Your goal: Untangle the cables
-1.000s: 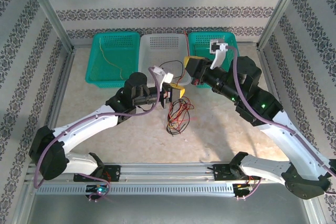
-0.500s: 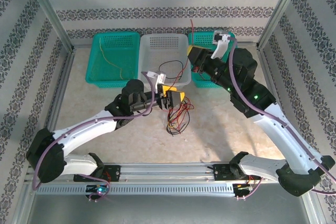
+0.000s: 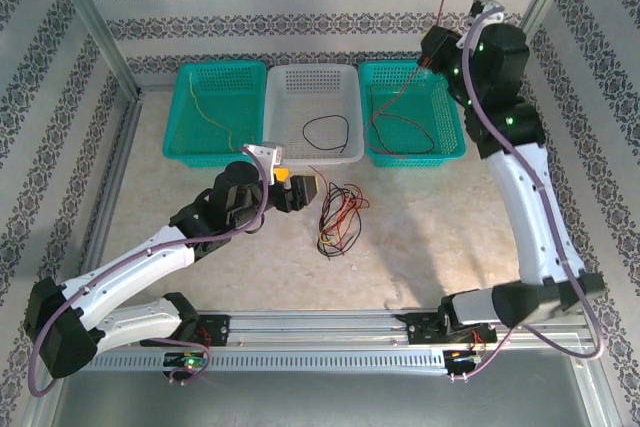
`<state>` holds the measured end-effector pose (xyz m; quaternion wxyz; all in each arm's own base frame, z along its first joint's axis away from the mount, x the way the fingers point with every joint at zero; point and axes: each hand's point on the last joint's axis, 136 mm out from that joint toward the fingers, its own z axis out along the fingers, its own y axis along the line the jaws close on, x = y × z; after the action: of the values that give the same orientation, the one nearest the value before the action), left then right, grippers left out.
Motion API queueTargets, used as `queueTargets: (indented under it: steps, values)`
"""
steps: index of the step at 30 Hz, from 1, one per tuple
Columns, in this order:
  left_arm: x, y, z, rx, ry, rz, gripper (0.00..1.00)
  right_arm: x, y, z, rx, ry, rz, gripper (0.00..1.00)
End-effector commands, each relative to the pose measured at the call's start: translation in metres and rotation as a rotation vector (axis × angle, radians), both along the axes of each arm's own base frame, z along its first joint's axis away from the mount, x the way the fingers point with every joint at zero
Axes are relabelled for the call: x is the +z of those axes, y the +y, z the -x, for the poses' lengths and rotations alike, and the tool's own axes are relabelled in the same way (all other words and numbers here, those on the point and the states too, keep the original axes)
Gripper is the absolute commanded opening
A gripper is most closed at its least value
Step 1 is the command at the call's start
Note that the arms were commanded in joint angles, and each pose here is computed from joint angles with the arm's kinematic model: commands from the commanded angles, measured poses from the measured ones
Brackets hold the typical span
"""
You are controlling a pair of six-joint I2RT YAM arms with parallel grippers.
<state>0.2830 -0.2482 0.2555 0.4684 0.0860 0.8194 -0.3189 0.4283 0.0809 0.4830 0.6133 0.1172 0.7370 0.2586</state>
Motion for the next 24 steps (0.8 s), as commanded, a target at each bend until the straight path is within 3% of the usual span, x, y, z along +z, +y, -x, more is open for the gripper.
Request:
queueTargets:
  steps: [1,9,12,15,16,24]
  values:
    - [-0.009,0.014,-0.002,0.034,-0.011,-0.111,0.83,-0.016,-0.015,-0.028,-0.003,0.063,0.012,0.0]
    - [-0.004,0.015,0.0,0.022,-0.021,-0.106,0.78,-0.059,-0.05,-0.092,-0.084,0.192,0.063,0.0]
    - [-0.007,0.026,-0.004,0.072,-0.013,-0.148,0.78,-0.079,-0.056,-0.109,-0.098,0.259,0.081,0.12]
    - [-0.012,0.036,-0.005,0.113,-0.001,-0.173,0.78,-0.095,-0.052,-0.117,-0.07,0.307,0.09,0.38]
    - [-0.014,0.04,-0.006,0.126,0.009,-0.179,0.79,-0.098,-0.051,-0.117,-0.06,0.32,0.093,0.41]
    - [-0.02,0.048,-0.009,0.17,0.045,-0.158,0.8,-0.101,-0.038,-0.097,-0.002,0.364,0.09,0.43]
